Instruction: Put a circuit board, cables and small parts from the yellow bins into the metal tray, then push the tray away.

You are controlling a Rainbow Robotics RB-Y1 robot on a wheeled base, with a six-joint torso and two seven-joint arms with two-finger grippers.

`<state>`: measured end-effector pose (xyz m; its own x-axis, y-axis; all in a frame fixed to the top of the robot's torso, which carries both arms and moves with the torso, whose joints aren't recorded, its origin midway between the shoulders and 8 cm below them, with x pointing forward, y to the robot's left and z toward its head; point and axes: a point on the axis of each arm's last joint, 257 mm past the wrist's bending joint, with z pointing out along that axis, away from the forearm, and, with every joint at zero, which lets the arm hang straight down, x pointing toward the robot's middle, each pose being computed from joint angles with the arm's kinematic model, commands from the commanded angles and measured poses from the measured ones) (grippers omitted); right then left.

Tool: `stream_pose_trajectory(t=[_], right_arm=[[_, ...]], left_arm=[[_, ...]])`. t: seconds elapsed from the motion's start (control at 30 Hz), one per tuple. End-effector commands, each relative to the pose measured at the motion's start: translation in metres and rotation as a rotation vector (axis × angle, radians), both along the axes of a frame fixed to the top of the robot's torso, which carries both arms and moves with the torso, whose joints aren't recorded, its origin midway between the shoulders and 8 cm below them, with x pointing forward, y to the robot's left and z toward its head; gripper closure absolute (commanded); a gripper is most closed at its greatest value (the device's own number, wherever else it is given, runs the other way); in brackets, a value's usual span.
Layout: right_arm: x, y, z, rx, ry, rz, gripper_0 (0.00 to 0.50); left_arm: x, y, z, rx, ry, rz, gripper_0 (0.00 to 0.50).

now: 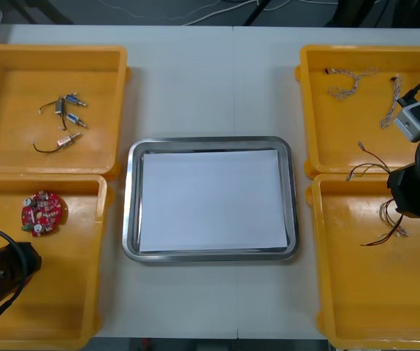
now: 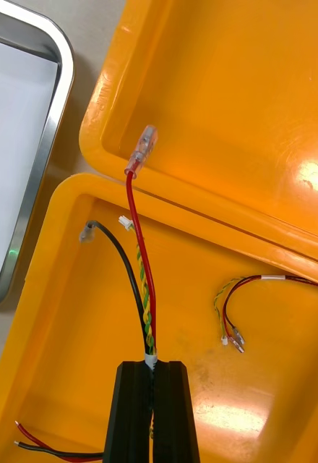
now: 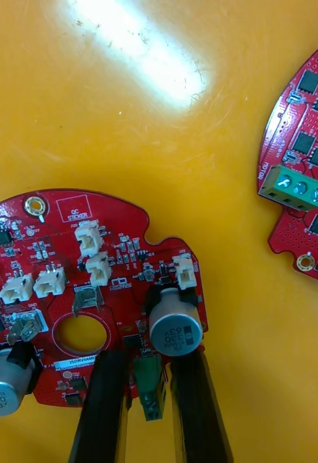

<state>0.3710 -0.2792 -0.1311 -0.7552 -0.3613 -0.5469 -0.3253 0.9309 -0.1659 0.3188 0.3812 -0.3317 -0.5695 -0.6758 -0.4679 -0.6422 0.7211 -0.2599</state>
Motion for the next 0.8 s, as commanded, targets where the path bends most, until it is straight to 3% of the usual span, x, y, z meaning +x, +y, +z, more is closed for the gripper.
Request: stream_pose_trajectory(t=[0.03,0.17,0.23,0.53,0.8], right_arm=[[0.004,-0.007,0.010,-0.044,-0.023,-0.003,0.500],[0.004,-0.007,0.010,-0.044,-0.023,-0.003,0.500],[0.004,-0.007,0.010,-0.044,-0.023,-0.003,0.500],[0.004,-0.007,0.010,-0.044,-0.023,-0.003,0.500],[0.004,-0.007,0.010,-0.044,-0.023,-0.003,0.500]], left_arm=[[0.009,-0.011,0.004,0.015,-0.018,-0.049,0.428],[0.009,-0.013,0.003,0.014,-0.016,-0.051,0.446],[0.009,-0.013,0.002,0.014,-0.015,-0.050,0.500],[0.010,-0.009,0.005,0.034,-0.015,-0.063,0.500],[0.016,0.010,0.029,0.122,-0.024,-0.147,0.500]])
